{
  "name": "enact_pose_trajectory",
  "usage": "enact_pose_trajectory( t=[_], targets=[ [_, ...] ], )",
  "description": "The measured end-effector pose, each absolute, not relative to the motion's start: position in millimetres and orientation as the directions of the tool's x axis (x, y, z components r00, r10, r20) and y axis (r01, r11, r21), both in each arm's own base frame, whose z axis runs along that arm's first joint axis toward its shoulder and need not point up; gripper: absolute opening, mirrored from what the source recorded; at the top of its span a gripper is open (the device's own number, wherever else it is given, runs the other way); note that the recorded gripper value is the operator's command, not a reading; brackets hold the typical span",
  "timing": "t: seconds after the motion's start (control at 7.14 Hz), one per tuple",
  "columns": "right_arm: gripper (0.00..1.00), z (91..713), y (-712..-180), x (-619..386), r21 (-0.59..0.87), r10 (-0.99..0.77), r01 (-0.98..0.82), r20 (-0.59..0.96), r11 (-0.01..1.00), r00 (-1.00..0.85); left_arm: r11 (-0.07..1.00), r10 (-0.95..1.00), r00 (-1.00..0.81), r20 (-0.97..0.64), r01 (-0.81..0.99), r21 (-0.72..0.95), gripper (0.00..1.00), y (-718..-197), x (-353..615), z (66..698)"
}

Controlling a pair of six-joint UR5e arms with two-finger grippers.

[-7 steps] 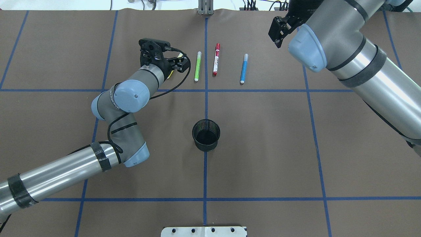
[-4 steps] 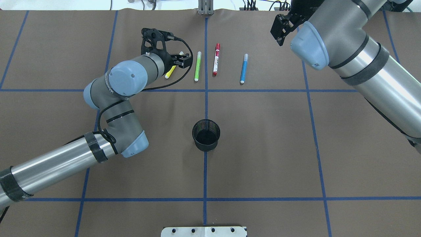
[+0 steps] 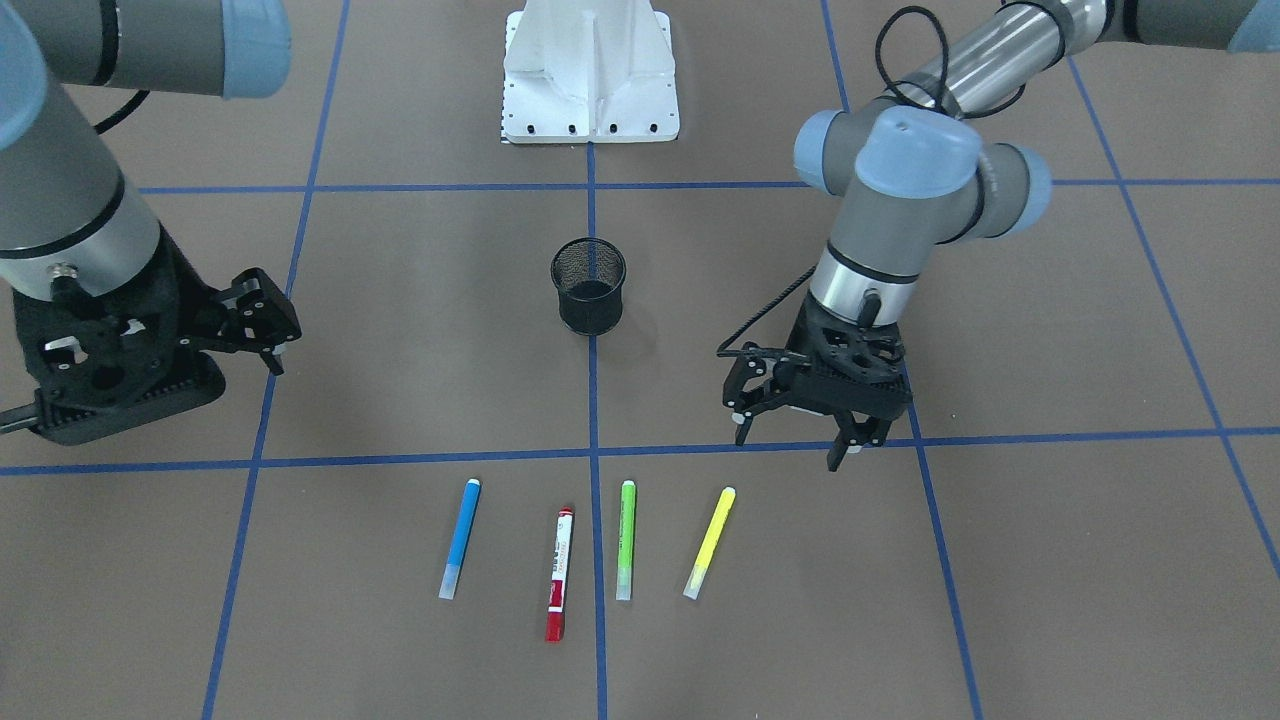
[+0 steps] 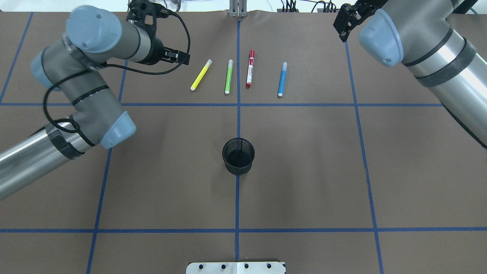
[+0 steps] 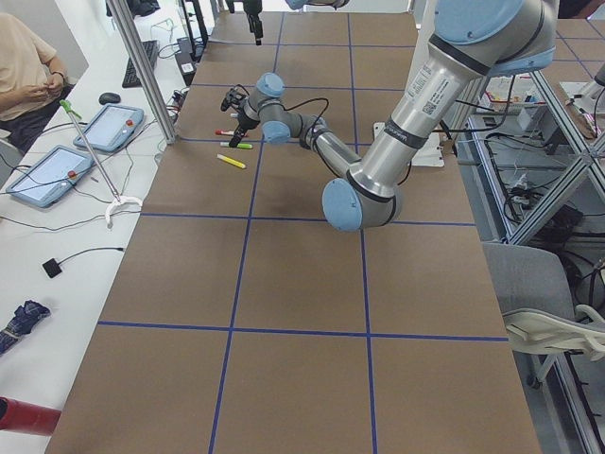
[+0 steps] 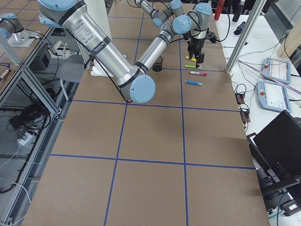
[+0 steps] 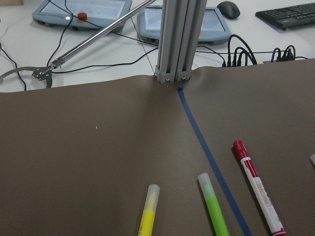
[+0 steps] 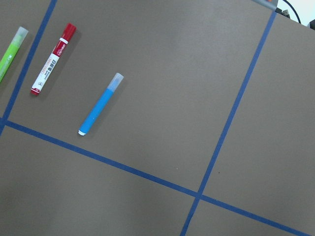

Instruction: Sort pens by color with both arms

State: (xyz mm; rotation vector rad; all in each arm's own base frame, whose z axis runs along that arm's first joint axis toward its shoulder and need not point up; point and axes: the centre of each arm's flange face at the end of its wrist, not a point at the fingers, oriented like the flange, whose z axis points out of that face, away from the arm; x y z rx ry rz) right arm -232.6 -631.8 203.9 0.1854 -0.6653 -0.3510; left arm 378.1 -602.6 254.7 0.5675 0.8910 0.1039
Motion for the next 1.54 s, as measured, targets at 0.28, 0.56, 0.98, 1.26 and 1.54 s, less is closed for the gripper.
enact_pose_trajectory(
  t=[0.28, 0.56, 0.98, 1.26, 1.54],
  targets=[
    [1.0, 253, -641, -181, 0.279, -0.4, 0.29, 0.559, 0.916, 0.726, 0.878, 0.363, 0.669, -0.649, -0.012, 0.479, 1.0, -629, 275, 293],
    [1.0, 315, -640, -128, 0.286, -0.422, 0.312, 0.538, 0.906, 0.73, 0.883, 0.385, 0.695, -0.608, -0.086, 0.461, 1.0, -642, 168, 360],
    [1.0, 430, -615, -40, 0.234, -0.324, 0.227, 0.598, 0.945, 0.733, 0.922, 0.343, 0.722, -0.601, -0.137, 0.362, 1.0, -619, 25, 477],
    [1.0, 503, -580, -16, 0.131, -0.244, 0.209, 0.621, 0.969, 0.745, 0.949, 0.29, 0.74, -0.607, -0.144, 0.279, 1.0, -577, -43, 551],
    [1.0, 538, -559, -5, 0.067, -0.192, 0.193, 0.632, 0.979, 0.751, 0.978, 0.189, 0.756, -0.627, -0.089, 0.189, 1.0, -538, -89, 590]
  ],
)
